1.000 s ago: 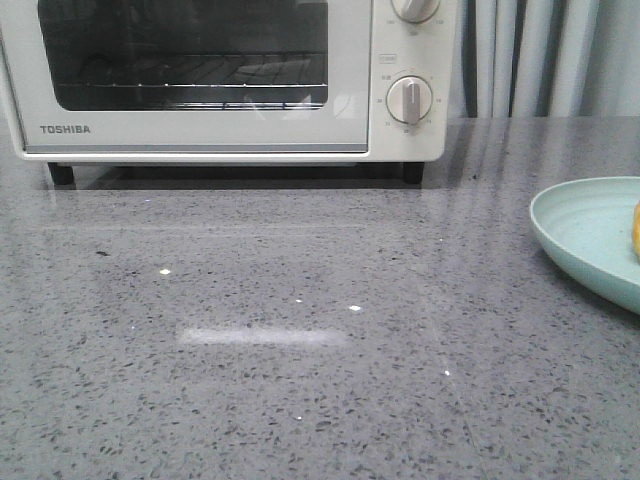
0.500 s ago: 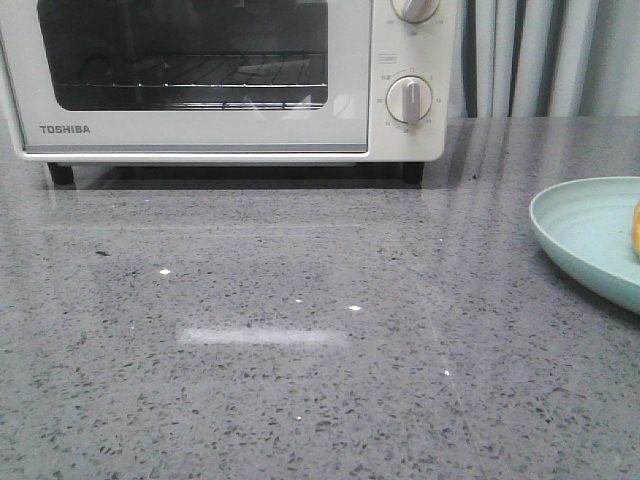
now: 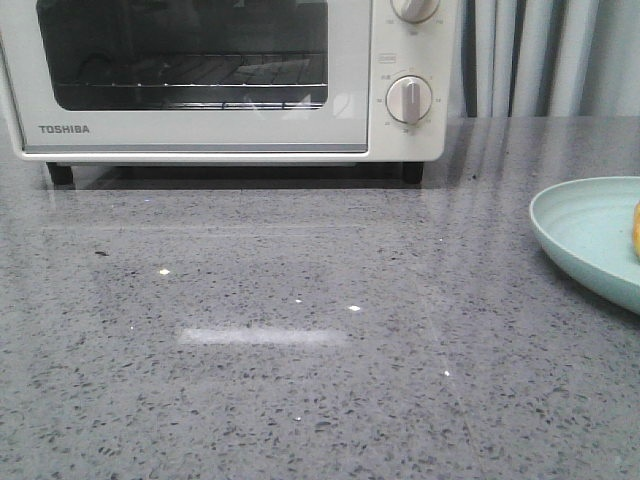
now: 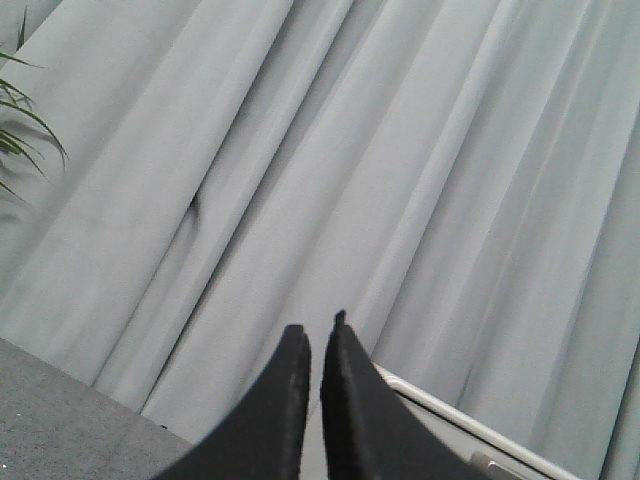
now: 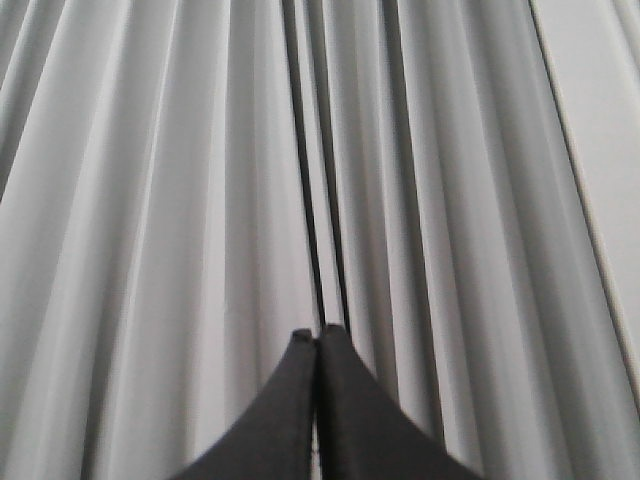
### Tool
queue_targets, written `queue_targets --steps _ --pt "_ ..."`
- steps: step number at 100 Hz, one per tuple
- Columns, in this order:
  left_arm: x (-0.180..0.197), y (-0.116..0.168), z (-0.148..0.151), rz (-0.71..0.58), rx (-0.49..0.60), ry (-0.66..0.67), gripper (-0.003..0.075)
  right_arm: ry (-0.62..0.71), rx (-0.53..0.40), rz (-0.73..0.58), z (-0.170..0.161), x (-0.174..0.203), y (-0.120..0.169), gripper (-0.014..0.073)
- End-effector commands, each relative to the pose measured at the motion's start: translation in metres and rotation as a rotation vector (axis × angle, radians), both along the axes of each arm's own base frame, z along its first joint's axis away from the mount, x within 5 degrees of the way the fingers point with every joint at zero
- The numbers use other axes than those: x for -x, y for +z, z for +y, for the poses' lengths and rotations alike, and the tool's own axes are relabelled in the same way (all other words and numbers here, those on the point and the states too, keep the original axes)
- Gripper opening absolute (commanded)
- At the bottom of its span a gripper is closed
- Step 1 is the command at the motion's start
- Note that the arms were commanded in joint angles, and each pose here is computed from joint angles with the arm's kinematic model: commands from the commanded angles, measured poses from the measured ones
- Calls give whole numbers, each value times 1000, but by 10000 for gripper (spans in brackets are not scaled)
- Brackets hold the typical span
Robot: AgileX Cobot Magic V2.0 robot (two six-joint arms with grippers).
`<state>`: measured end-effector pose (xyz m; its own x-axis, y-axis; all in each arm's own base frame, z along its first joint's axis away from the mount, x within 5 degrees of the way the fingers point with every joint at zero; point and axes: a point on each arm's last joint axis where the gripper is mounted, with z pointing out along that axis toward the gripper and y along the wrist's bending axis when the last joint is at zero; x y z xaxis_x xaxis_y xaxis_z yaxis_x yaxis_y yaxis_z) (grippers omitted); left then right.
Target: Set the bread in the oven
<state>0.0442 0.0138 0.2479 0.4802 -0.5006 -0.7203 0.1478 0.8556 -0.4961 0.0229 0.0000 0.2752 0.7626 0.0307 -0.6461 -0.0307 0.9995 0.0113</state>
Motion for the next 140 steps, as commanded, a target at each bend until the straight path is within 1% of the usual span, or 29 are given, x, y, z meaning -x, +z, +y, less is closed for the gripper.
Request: queue_targets --steps 1,4,7,11,12,19,27,30,42,48,53,62,67,77,79,83,87,88,92,97,98,102,104,107,109,114,118,130,140 --pt "7 7 -1 -76 -31 4 -20 37 -34 -70 0 12 24 -46" --pt "8 13 -3 -81 -64 0 -20 52 -45 -32 0 12 31 -46" --pt "10 20 -5 -88 -116 0 -20 54 -41 45 0 9 34 -46" --pt "12 32 -7 -86 -164 -5 -20 41 -14 113 1 10 42 -46" --pt "13 34 -8 -87 -176 -5 -20 38 -10 150 2 8 41 -46" --pt "17 54 -10 -53 -192 -29 -20 33 -12 242 1 8 52 -46" --pt "22 81 -13 -13 -272 -30 -20 30 -12 271 1 10 65 -46" --pt "22 88 -14 26 -301 -33 -20 30 -13 265 1 11 70 -46" --pt "25 120 -15 77 -316 -52 -20 29 -11 250 1 12 86 -46" --pt "28 137 -16 92 -320 -59 -20 28 -12 269 1 13 93 -46" --pt "28 147 -16 135 -325 -73 -20 27 -13 293 1 14 101 -46" --pt "26 163 -18 206 -329 -99 -20 22 -15 390 0 11 113 -46" --pt "22 169 -19 266 -345 -112 -19 20 -16 430 0 11 124 -46" --pt "14 178 -23 376 -440 -146 -19 11 -11 531 0 4 140 -44" --pt "13 180 -25 390 -449 -166 -18 3 0 544 0 2 144 -42" --pt "12 184 -28 398 -503 -190 -7 -9 17 600 0 -3 148 -34" --pt "11 187 -33 399 -538 -231 22 -9 35 647 0 -5 153 -3" --pt "11 188 -34 396 -543 -239 36 -1 29 655 1 -6 156 11" --pt "11 191 -37 380 -556 -276 76 2 59 717 2 -11 158 59" --pt "12 194 -41 356 -562 -309 148 33 84 771 5 -15 162 154" --pt "12 194 -41 351 -562 -317 171 39 87 780 6 -15 164 185" --pt "11 194 -43 347 -559 -338 244 72 99 807 9 -19 167 277" --pt "10 194 -44 351 -557 -347 268 88 104 822 10 -21 168 307" --pt "8 193 -44 361 -555 -356 325 106 110 828 11 -23 171 371" --pt "7 192 -45 369 -554 -365 356 118 108 834 12 -25 173 402" --pt "3 191 -47 402 -556 -395 402 139 106 839 14 -28 176 444" --pt "1 189 -49 432 -556 -431 412 150 108 849 14 -31 178 449" --pt "-6 192 -57 507 -556 -539 400 181 127 896 17 -36 183 448" --pt "-12 203 -60 511 -544 -580 365 217 198 933 22 -43 188 447"
